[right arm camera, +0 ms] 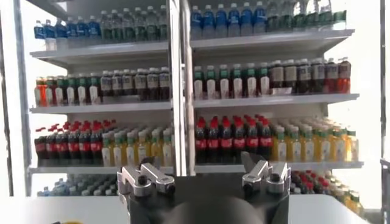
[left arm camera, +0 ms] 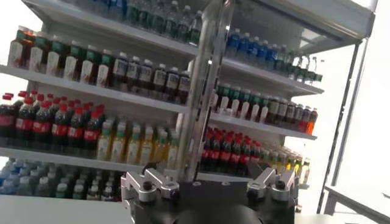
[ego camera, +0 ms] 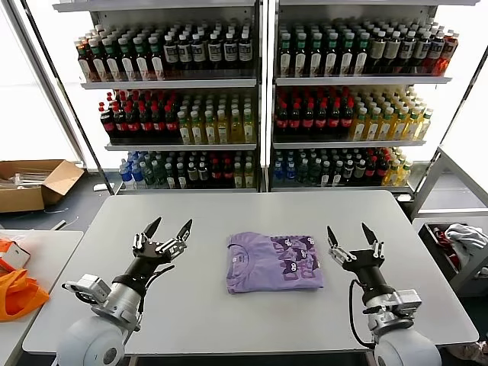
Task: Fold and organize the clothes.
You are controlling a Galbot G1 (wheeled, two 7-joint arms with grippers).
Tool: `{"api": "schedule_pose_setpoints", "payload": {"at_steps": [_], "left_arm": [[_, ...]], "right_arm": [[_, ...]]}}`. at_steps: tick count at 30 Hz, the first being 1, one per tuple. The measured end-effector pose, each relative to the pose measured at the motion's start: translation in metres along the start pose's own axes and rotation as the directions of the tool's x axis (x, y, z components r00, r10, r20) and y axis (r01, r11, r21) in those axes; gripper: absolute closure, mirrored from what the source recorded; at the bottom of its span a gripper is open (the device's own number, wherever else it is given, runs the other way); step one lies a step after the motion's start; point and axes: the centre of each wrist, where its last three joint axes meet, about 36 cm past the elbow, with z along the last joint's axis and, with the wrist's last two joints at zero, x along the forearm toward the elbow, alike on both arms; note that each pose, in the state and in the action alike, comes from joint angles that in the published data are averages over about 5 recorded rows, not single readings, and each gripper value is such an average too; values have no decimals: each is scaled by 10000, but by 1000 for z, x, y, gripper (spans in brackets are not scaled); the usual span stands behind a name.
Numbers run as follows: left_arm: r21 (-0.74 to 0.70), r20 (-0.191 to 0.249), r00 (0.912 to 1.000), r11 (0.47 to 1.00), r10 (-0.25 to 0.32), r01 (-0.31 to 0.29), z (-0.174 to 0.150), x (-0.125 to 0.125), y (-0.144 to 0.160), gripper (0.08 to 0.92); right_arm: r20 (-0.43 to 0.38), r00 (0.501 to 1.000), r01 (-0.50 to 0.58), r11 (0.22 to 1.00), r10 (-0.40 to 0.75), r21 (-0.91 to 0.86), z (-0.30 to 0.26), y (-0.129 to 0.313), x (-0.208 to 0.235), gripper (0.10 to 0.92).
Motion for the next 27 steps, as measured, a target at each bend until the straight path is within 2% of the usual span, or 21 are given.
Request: {"api": "schedule_pose_setpoints", "payload": {"at_steps": [13, 27], "left_arm": [[-725, -202, 9968, 9945, -770, 753, 7, 32, 16, 177], [-733, -273, 9974, 9952, -666, 645, 8, 54, 14, 177]], "right_arm": [[73, 9934, -1143, 9931, 1141, 275, 2, -52, 64, 200], [-180, 9915, -1271, 9897, 1286, 658, 6, -51, 95, 200]]}}
